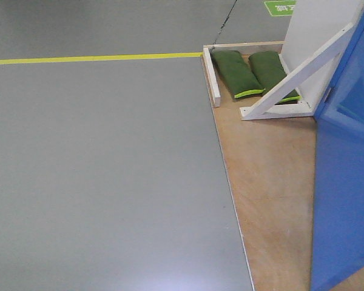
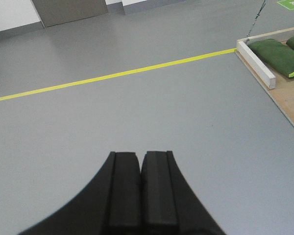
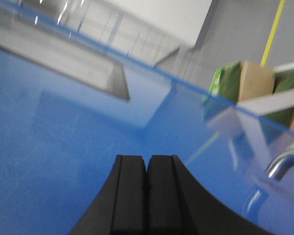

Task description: Move to blue door and open it

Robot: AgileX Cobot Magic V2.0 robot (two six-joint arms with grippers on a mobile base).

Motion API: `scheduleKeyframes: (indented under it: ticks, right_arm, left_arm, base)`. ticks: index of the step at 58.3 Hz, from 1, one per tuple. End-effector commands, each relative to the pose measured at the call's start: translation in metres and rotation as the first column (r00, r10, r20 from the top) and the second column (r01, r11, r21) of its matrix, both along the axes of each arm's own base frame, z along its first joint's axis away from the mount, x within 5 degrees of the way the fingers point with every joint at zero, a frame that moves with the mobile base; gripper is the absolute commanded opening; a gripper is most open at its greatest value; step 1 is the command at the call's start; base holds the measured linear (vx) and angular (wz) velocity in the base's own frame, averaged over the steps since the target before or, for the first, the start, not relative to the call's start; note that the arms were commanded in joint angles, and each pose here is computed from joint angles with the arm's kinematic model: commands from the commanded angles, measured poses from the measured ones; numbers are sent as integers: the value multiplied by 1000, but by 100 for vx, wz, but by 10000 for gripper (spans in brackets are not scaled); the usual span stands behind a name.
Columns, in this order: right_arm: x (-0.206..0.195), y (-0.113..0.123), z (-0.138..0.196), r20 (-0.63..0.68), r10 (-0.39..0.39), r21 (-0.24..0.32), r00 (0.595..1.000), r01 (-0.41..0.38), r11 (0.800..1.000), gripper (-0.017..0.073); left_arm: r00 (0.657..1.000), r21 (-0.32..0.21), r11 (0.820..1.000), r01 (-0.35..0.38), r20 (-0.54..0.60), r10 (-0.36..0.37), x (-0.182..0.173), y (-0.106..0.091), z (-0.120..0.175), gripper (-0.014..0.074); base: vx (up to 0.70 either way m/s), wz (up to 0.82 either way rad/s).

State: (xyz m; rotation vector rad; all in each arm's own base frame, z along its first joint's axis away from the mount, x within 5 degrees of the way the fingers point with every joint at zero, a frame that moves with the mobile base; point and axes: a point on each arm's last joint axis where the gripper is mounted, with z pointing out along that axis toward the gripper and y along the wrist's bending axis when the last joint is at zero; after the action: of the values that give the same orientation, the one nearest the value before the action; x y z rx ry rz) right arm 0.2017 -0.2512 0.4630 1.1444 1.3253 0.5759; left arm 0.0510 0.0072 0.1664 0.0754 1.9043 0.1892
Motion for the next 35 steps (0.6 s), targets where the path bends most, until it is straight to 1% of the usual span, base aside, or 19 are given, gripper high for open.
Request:
scheduleKeyframes:
  ticks: [1, 8, 16, 20, 28, 35]
  right_arm:
    - [10, 38, 3, -78, 266, -14, 961, -268, 963, -10]
    - [8, 43, 5, -81, 295, -12, 952, -297, 955, -10]
    - [4, 51, 12, -73, 305, -29, 949, -308, 951, -10]
    - [2, 57, 18, -43, 306, -41, 951, -307, 951, -10]
    - [-1, 64, 31, 50, 314, -47, 948, -312, 949, -10]
    - [7, 70, 36, 112, 316, -46, 942, -313, 949, -10]
  left_arm:
    - [996, 5, 1000, 9, 88, -9, 2, -1, 8, 70]
    - [996, 5, 1000, 9, 88, -9, 2, -1, 8, 70]
    - [996, 5, 1000, 9, 88, -9, 2, -1, 8, 70]
    - [996, 5, 1000, 9, 88, -9, 2, -1, 8, 70]
    - [996, 5, 1000, 9, 88, -9, 2, -1, 8, 70]
    - [996, 5, 1000, 9, 88, -9, 2, -1, 8, 70]
  base:
    - [0, 0]
    - [0, 0]
    - [0, 0]
    - [0, 1]
    - [0, 1]
    - [0, 0]
